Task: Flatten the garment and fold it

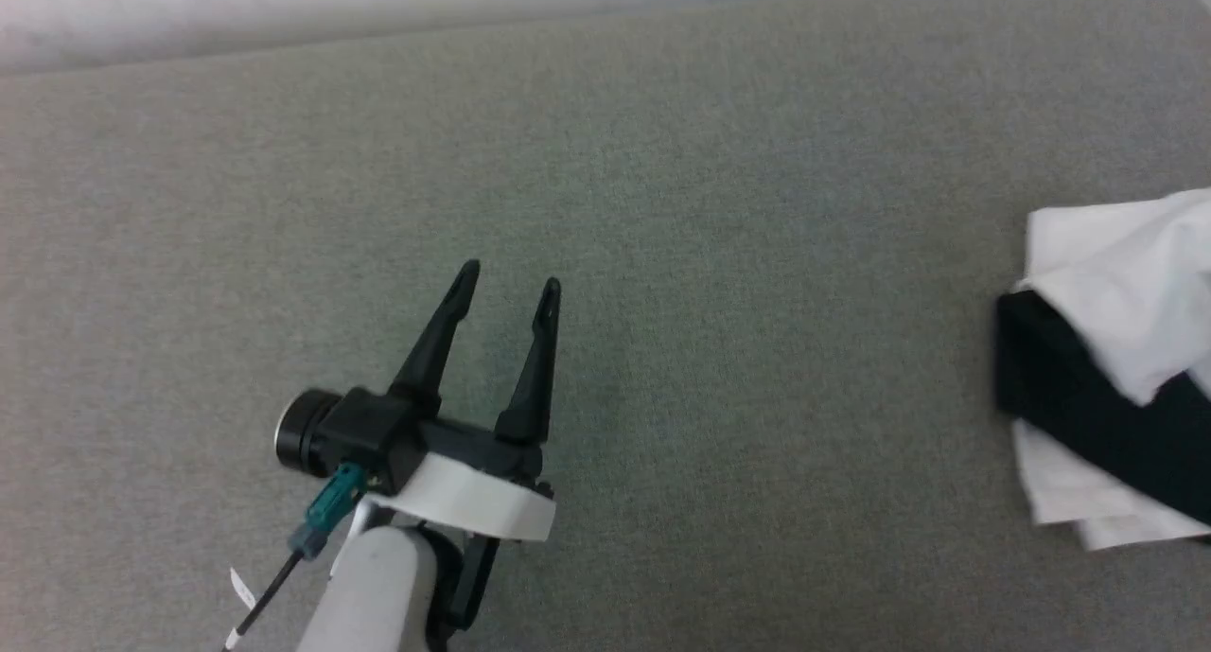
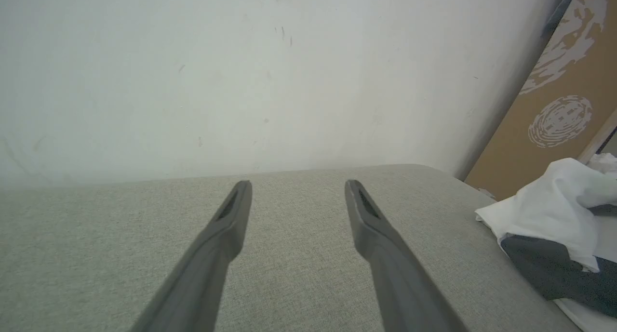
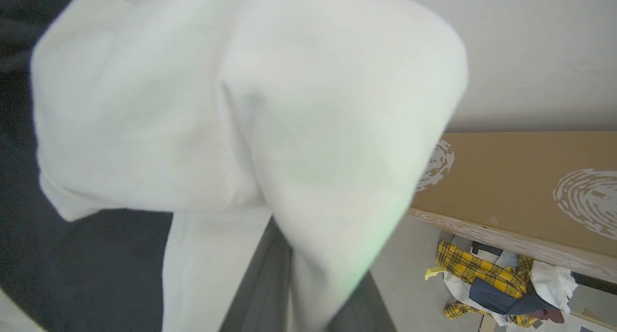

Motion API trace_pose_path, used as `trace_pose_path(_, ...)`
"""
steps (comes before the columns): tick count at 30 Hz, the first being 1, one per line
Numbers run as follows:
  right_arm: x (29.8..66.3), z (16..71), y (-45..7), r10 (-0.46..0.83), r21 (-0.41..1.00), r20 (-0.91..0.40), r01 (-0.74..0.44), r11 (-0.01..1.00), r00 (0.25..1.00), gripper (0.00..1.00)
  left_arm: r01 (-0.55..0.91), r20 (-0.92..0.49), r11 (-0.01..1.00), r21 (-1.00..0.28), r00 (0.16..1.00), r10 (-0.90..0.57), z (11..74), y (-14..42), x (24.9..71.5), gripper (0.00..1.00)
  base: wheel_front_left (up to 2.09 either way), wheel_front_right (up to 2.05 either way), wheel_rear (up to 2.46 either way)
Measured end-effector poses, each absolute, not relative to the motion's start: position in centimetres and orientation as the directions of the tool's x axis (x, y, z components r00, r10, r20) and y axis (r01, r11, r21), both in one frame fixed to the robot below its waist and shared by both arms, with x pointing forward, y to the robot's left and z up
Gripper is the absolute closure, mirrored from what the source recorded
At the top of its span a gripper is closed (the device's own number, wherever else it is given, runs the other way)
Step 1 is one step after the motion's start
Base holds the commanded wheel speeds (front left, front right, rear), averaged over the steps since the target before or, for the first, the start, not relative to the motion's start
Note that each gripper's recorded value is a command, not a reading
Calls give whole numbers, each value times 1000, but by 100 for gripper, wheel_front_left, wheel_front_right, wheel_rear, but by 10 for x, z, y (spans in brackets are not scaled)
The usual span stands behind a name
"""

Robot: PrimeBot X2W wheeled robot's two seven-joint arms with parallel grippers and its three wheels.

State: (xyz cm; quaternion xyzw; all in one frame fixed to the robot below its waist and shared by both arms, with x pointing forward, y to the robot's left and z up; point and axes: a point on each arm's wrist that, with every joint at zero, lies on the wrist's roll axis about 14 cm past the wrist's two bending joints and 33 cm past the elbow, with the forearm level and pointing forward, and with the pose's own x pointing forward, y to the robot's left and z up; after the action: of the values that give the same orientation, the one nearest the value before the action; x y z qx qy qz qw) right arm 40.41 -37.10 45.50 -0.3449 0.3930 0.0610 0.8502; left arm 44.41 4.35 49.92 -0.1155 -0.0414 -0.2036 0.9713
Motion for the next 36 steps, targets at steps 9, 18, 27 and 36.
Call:
trace_pose_path(9,413,428,-453,-326,-622,-685,-290,727,651,100,447,80,864,-232,894,-441,462,23,471,0,0,0,0)
trace_pose_path(18,424,402,-487,-403,-670,-665,-264,694,629,100,406,12,881,-241,909,-416,430,35,479,0,0,0,0)
trace_pose_path(27,434,402,-488,-410,-684,-624,-210,698,665,0,396,6,888,-233,914,-406,430,42,477,0,0,0,0)
trace_pose_path(36,455,472,-473,-371,-699,-468,-80,710,802,0,359,34,906,-225,932,-360,459,55,457,0,0,0,0)
